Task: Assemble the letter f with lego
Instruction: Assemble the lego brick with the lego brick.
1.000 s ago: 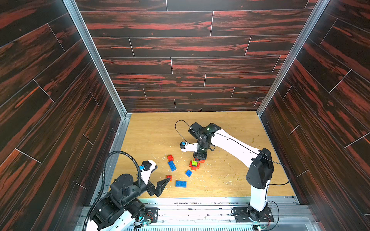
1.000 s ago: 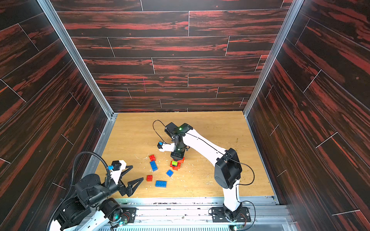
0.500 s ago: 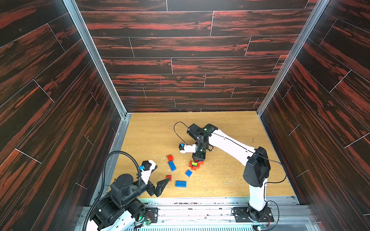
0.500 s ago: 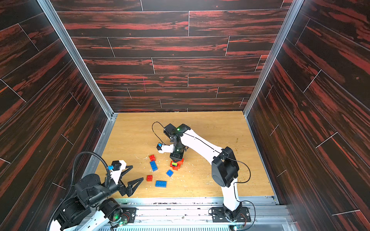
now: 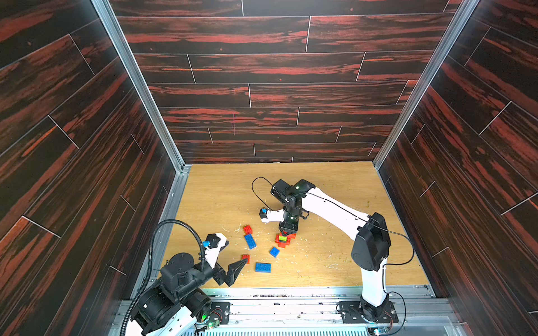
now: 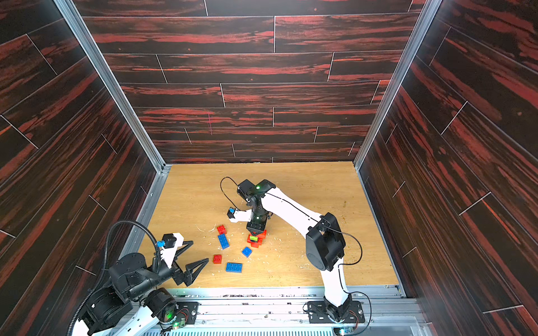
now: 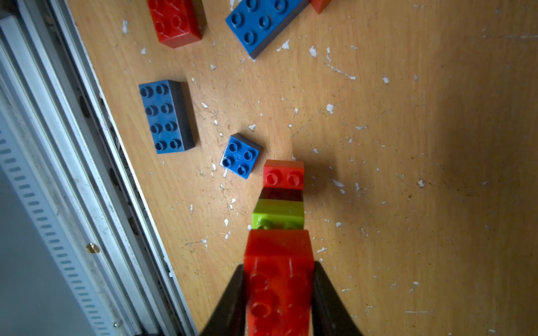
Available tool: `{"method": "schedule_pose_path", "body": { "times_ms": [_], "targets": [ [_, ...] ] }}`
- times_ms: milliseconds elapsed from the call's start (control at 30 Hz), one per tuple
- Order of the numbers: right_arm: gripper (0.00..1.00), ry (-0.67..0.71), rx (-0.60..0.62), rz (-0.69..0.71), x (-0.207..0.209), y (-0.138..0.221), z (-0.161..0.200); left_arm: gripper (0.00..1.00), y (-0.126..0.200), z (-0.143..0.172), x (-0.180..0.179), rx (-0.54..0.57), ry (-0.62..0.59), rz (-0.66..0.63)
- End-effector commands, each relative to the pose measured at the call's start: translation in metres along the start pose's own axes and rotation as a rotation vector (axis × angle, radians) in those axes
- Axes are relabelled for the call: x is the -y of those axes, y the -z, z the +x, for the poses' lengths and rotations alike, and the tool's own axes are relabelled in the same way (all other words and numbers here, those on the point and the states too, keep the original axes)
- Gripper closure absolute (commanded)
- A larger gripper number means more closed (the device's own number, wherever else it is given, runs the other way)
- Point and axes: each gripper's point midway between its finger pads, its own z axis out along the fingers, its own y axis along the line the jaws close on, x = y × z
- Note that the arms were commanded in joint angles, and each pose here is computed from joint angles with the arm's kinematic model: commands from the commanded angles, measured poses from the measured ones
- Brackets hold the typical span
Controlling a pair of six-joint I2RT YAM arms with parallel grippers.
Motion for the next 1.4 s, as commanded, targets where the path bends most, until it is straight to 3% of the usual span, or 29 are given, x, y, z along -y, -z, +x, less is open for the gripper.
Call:
{"method": "schedule_pose_path", "body": {
  "times_ms": [0,1367],
  "targets": [
    [0.8,-0.002,-0.028,-0.028,-0.005,-0.004,0.001,0.0,-0.002,0.002,-0.002,-0.009,0.0,-0.007],
    [0.81,-0.022,-0.056,-0.038,-0.003,-0.009,0.0,0.0,-0.001,0.001,-0.002,-0.002,-0.002,-0.008]
  ]
}}
